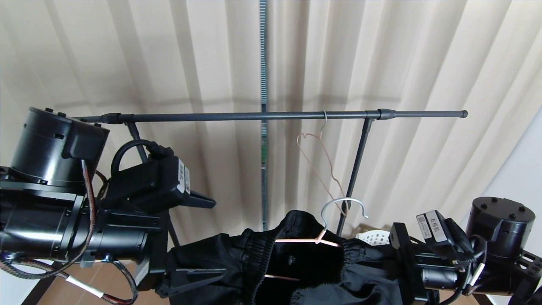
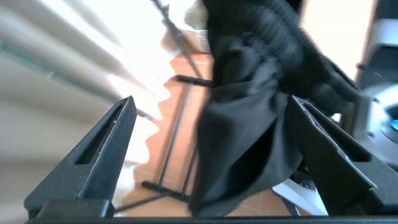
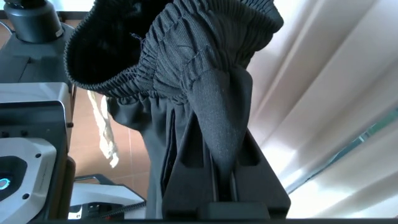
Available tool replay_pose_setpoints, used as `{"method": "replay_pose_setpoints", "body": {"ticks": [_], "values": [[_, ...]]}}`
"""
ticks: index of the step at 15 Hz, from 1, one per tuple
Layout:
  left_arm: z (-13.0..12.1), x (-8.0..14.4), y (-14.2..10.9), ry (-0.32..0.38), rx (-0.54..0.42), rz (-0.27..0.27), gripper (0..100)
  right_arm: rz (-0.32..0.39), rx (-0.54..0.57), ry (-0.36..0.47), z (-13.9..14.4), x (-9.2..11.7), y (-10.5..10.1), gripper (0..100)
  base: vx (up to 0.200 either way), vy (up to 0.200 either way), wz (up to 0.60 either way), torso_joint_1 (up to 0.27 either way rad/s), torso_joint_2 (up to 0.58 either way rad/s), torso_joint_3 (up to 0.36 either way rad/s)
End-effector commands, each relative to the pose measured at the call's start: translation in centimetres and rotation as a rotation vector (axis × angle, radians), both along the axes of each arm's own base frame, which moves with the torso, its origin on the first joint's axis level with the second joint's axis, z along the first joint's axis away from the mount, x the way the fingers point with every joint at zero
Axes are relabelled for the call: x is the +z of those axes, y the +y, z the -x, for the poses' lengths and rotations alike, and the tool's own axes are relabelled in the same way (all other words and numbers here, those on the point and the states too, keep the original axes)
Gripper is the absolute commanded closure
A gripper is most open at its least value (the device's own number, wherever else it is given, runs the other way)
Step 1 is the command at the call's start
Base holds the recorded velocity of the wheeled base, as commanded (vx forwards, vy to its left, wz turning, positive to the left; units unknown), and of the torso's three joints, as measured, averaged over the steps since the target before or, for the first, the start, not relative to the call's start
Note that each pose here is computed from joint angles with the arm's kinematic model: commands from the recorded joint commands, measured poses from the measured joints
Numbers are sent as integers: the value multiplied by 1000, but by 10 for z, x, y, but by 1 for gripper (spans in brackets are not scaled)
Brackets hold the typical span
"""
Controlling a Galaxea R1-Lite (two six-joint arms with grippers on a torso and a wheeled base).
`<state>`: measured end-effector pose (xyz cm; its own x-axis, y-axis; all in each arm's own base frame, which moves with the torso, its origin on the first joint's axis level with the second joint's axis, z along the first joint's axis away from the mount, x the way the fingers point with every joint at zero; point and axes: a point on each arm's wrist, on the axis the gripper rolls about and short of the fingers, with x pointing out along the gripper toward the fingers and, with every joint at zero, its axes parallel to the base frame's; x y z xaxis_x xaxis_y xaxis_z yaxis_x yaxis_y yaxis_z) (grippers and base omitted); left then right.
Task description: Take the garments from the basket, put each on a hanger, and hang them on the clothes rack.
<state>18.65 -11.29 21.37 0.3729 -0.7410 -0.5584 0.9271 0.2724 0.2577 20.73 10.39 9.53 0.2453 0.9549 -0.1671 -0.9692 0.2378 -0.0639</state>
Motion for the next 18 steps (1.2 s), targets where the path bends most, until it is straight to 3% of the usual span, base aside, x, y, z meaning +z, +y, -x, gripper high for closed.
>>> {"method": "replay_pose_setpoints", "body": {"ticks": [1, 6, 16, 17, 18], "values": [[-7, -14, -15, 46, -55, -29, 0, 0, 2, -1, 1, 0, 0, 100, 0, 0, 0, 0, 0, 0], [-18, -29, -35, 90, -111, -46, 0, -11, 5, -24, 3, 6, -1, 100, 0, 0, 0, 0, 0, 0], [-25, -40, -42, 134, -137, -41, 0, -29, 27, -63, 14, 17, 1, 100, 0, 0, 0, 0, 0, 0], [-25, -40, -42, 134, -136, -40, 100, -29, 27, -63, 14, 17, 1, 100, 0, 0, 0, 0, 0, 0], [-25, -39, -42, 132, -134, -38, 100, -29, 26, -63, 13, 17, 1, 100, 0, 0, 0, 0, 0, 0]]}}
